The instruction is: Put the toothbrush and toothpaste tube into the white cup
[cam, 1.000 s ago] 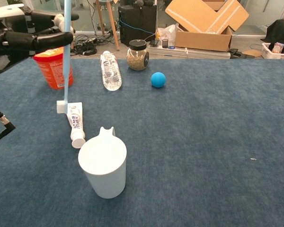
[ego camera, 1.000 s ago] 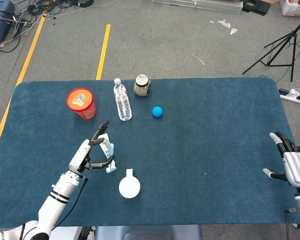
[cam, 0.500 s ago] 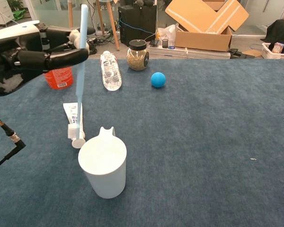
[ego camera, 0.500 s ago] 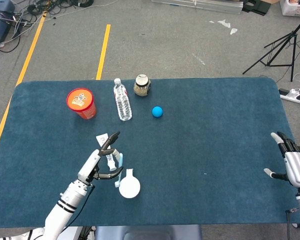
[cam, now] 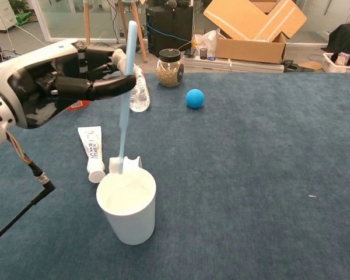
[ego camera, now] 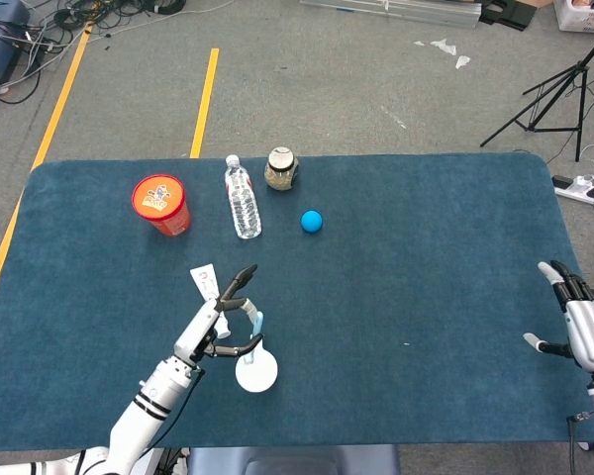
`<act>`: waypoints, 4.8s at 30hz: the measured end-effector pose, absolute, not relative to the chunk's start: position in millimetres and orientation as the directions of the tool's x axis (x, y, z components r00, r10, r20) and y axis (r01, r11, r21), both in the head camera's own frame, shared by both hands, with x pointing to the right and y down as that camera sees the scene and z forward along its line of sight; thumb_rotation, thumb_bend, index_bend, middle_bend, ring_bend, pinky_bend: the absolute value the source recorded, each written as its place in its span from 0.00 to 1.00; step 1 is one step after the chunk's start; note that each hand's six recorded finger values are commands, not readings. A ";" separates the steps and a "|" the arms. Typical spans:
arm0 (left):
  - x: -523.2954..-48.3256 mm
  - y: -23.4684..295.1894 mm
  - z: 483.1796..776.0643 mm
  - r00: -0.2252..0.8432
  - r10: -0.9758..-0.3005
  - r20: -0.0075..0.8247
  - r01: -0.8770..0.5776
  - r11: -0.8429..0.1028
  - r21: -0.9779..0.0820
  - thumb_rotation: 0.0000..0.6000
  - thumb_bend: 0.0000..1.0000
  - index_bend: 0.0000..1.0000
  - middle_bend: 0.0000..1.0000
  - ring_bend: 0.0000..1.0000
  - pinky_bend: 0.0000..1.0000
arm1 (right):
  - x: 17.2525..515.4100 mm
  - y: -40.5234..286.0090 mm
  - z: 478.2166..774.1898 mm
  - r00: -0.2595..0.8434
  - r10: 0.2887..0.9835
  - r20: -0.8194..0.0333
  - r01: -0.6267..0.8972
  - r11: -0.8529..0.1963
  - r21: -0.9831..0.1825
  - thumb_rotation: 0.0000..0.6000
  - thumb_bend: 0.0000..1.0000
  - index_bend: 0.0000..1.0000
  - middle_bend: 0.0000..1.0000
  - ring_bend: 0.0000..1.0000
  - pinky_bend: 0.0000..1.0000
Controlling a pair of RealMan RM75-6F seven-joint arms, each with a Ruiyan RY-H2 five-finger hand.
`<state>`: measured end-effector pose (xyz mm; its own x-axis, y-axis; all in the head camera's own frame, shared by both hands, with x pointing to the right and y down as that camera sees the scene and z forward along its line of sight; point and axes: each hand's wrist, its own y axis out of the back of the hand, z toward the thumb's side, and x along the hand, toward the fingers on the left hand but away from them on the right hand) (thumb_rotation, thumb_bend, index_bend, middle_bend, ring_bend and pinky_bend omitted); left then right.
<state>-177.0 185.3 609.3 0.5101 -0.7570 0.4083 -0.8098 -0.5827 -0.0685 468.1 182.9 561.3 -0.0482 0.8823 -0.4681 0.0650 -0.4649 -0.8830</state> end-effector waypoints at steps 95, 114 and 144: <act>-190.5 217.5 627.8 0.578 -0.668 0.469 -0.751 -0.660 -0.012 1.00 0.43 0.35 0.03 0.00 0.00 | 469.5 182.0 559.7 -0.050 0.885 -0.464 0.070 -0.460 -0.885 1.00 0.00 0.12 0.10 0.15 0.57; -265.4 176.0 618.8 0.448 -0.711 0.543 -0.555 -0.697 -0.455 1.00 0.61 0.45 0.00 0.00 0.00 | 469.4 181.7 562.1 -0.055 0.883 -0.466 0.060 -0.463 -0.884 1.00 0.00 0.12 0.10 0.15 0.57; -291.1 126.4 670.3 0.433 -0.607 0.666 0.130 -0.689 -0.713 1.00 1.00 0.35 1.00 1.00 0.95 | 473.6 179.3 562.8 -0.070 0.880 -0.469 0.064 -0.466 -0.883 1.00 0.00 0.12 0.10 0.15 0.57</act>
<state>-291.1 126.4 670.3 0.4335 -0.6072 0.6659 0.1300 -0.6891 -0.7129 473.6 179.3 562.8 -0.0699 0.8802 -0.4693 0.0636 -0.4656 -0.8827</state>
